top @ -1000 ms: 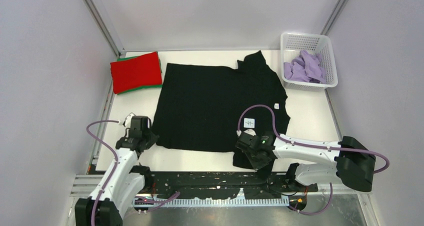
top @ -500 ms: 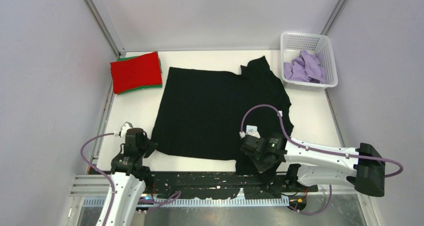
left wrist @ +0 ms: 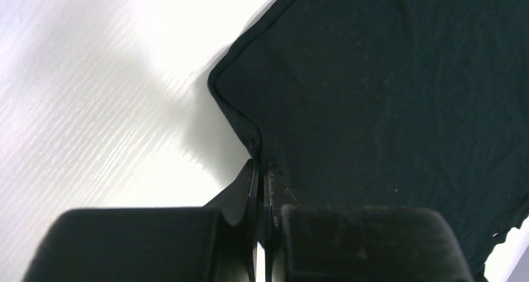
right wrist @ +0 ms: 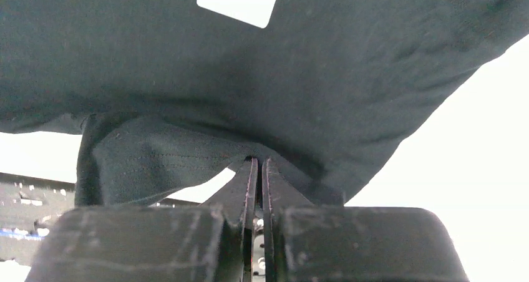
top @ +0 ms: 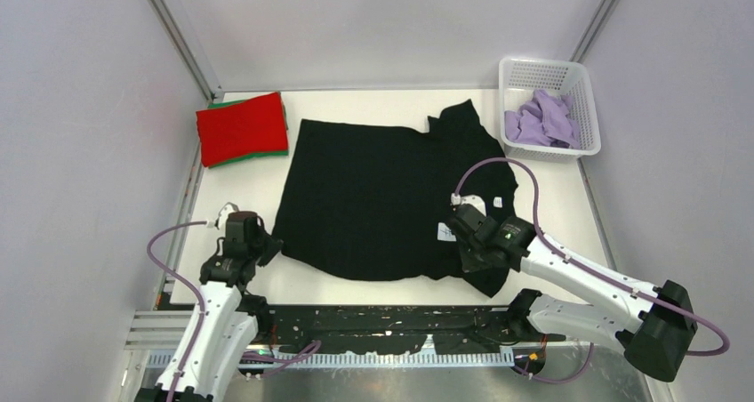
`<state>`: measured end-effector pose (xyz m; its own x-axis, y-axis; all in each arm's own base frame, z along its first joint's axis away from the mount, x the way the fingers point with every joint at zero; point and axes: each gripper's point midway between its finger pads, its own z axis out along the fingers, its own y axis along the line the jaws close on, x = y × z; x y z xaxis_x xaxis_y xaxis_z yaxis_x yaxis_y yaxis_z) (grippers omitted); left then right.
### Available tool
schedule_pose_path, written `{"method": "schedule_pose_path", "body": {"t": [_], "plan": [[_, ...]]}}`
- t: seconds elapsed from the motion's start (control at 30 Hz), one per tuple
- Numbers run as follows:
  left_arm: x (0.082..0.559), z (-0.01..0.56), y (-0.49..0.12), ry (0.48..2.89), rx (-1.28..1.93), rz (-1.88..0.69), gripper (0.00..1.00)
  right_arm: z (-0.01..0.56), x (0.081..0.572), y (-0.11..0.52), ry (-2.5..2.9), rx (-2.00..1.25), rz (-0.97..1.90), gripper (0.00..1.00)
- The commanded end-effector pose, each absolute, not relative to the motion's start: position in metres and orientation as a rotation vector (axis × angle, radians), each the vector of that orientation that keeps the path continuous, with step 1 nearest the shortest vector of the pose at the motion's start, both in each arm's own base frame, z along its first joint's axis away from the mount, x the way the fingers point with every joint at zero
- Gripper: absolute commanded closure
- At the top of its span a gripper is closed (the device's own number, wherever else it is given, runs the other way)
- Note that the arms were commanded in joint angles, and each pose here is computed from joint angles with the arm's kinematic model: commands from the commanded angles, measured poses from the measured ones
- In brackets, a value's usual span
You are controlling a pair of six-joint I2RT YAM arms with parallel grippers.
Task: Fold and stack the t-shirts
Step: Fold the flattened tshirt in 1/3 of the way
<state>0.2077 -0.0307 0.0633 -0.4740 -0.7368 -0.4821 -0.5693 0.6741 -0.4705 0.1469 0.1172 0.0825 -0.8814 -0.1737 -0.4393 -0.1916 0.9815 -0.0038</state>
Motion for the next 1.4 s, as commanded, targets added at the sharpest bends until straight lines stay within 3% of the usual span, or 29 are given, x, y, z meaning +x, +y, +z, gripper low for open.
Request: {"method": "schedule_pose_path", "body": {"t": [0.0, 0.43, 1.07, 1.1, 1.13, 1.17, 1.23, 1.27, 1.3, 1.33, 1.37], "plan": [[0.25, 0.103, -0.027, 2.066, -0.983, -0.354, 1.0, 0.112, 0.19, 0.117, 2.536, -0.205, 0.034, 0.95], [0.312, 0.128, -0.023, 2.024, -0.998, -0.308, 1.0, 0.126, 0.243, 0.097, 2.498, -0.117, -0.042, 0.95], [0.391, 0.103, -0.026, 2.178, -1.002, -0.193, 1.0, 0.116, 0.325, 0.084, 2.521, -0.087, -0.139, 0.94], [0.395, 0.099, -0.025, 2.188, -1.011, -0.175, 0.87, 0.116, 0.332, 0.082, 2.518, -0.086, -0.152, 0.93], [0.4, 0.098, -0.024, 2.199, -1.019, -0.162, 0.6, 0.108, 0.341, 0.083, 2.535, -0.092, -0.17, 0.92], [0.408, 0.098, -0.023, 2.208, -1.023, -0.156, 0.43, 0.105, 0.348, 0.076, 2.535, -0.077, -0.202, 0.91], [0.426, 0.098, -0.023, 2.219, -1.015, -0.153, 0.21, 0.105, 0.374, 0.062, 2.518, -0.019, -0.29, 0.88], [0.434, 0.102, -0.026, 2.228, -1.01, -0.172, 0.09, 0.106, 0.391, 0.056, 2.506, 0.01, -0.33, 0.81], [0.442, 0.111, -0.028, 2.229, -0.994, -0.197, 0.02, 0.11, 0.401, 0.049, 2.487, 0.023, -0.378, 0.64], [0.452, 0.126, -0.029, 2.215, -0.972, -0.214, 0.01, 0.114, 0.416, 0.047, 2.476, 0.019, -0.399, 0.53], [0.454, 0.134, -0.03, 2.215, -0.96, -0.221, 0.01, 0.113, 0.422, 0.043, 2.476, 0.027, -0.438, 0.49]]}}
